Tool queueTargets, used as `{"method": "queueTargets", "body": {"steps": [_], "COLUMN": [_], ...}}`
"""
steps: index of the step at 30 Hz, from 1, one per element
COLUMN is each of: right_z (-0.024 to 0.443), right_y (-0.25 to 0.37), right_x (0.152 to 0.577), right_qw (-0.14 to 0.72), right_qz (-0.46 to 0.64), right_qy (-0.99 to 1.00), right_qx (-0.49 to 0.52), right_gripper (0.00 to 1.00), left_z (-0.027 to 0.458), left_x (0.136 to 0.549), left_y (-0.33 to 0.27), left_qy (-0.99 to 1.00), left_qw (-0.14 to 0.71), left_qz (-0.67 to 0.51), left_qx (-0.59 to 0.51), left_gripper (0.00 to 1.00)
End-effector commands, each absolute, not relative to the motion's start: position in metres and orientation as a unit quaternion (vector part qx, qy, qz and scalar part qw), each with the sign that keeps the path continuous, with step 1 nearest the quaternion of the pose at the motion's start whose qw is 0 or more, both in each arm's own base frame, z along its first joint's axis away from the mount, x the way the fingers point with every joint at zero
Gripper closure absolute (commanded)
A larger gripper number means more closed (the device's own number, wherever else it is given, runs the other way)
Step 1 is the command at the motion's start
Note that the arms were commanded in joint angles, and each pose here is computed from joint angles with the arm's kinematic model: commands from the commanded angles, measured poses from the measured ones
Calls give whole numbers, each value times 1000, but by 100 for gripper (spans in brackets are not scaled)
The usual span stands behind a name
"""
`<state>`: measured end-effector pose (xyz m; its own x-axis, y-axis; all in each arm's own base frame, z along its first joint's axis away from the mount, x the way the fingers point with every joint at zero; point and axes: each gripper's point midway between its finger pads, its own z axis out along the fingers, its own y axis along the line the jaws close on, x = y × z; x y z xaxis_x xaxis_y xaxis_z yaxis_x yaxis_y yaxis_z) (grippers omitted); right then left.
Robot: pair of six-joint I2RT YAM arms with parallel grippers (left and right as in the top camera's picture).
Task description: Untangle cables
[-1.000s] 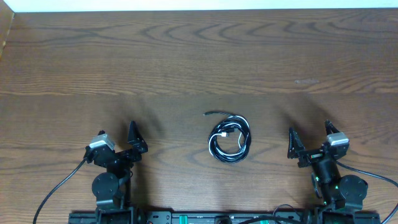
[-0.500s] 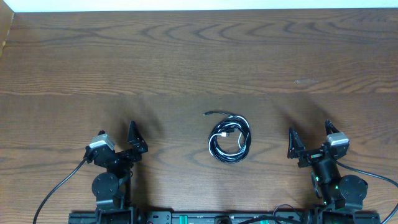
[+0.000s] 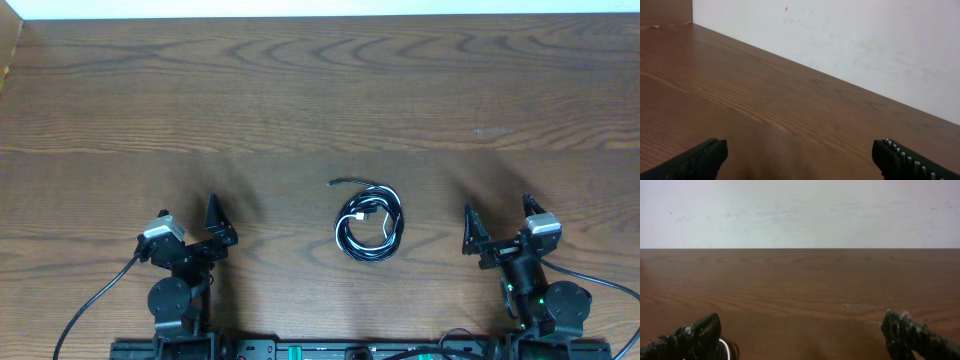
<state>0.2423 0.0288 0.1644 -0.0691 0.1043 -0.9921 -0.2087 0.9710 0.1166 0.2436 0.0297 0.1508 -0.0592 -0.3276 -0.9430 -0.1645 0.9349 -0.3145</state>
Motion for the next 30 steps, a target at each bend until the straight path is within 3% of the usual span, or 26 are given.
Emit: {"method": "queueTargets", "body": {"steps": [1,11,18,26,30], "right_z": [164,165,176,188,207], "right_y": [30,28,28,47,48], "right_x": [242,243,243,237,235], "right_qw": [682,685,700,697,706], "right_qz": [114,110,115,195,198], "right_qy": [721,720,704,689,679], "right_qx": [-40,-36,-35,-36,-40], "right_gripper": [1,1,1,1,1], "left_z": [133,133,136,124,153], "left_x": [242,242,244,238,245], "left_y": [33,31,1,-13,-17], "left_qy": [745,746,752,804,813], "left_qw": [642,642,636,563,550], "left_qz": [-47,-52,-124,-151,-161], "left_qx": [-173,-170,-122,-113,-106], "left_gripper": [2,2,2,2,2]}}
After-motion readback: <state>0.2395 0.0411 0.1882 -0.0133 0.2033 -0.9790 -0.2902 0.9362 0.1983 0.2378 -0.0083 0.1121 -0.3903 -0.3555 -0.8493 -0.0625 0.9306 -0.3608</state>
